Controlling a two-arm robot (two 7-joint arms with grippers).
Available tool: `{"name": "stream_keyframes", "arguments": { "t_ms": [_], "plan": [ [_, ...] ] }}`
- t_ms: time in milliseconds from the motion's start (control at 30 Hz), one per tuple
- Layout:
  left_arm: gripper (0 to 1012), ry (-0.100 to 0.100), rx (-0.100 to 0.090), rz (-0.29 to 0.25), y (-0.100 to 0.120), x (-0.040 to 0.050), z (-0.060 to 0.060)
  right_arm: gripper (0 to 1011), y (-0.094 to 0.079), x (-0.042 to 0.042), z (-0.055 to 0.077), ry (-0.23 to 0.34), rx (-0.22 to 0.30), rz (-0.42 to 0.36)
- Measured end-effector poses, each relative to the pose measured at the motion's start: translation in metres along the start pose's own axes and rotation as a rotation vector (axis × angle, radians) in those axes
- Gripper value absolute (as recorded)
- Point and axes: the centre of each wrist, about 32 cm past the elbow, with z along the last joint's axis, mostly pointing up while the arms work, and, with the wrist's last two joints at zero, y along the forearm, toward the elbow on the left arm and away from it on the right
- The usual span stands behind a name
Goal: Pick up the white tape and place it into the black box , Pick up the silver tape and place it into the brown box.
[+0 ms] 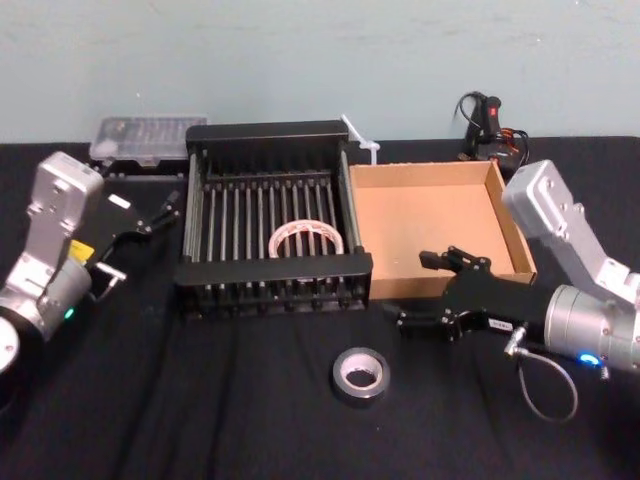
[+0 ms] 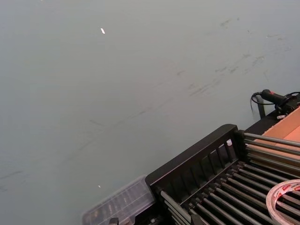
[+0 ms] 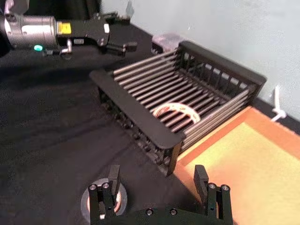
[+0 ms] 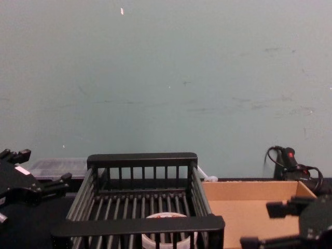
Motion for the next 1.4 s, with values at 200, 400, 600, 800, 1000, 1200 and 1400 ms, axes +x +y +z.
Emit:
{"name": "stream_keyframes", "arguments": {
  "t_ms": [200, 400, 600, 800, 1000, 1200, 1400],
  "plan": [
    [1001, 0.000, 0.000, 0.000, 0.000, 0.0000, 0.000, 1002, 0.006, -0.0005, -0.004, 0.012, -0.036, 0.021],
    [1001, 0.000, 0.000, 0.000, 0.000, 0.0000, 0.000, 1002, 0.015, 0.0005, -0.007, 0.018, -0.074, 0.048],
    [1001, 0.000, 0.000, 0.000, 0.000, 0.0000, 0.000, 1002, 0.021, 0.0008, -0.010, 0.022, -0.103, 0.072],
    [1001, 0.000, 0.000, 0.000, 0.000, 0.0000, 0.000, 1002, 0.026, 0.0008, -0.013, 0.022, -0.129, 0.093],
    [1001, 0.000, 0.000, 0.000, 0.000, 0.0000, 0.000, 1002, 0.030, 0.0009, -0.015, 0.025, -0.144, 0.105],
    [1001, 0.000, 0.000, 0.000, 0.000, 0.0000, 0.000, 1002, 0.036, 0.0008, -0.017, 0.027, -0.155, 0.114],
    [1001, 0.000, 0.000, 0.000, 0.000, 0.0000, 0.000, 1002, 0.042, 0.0011, -0.019, 0.024, -0.171, 0.121]
  ]
}}
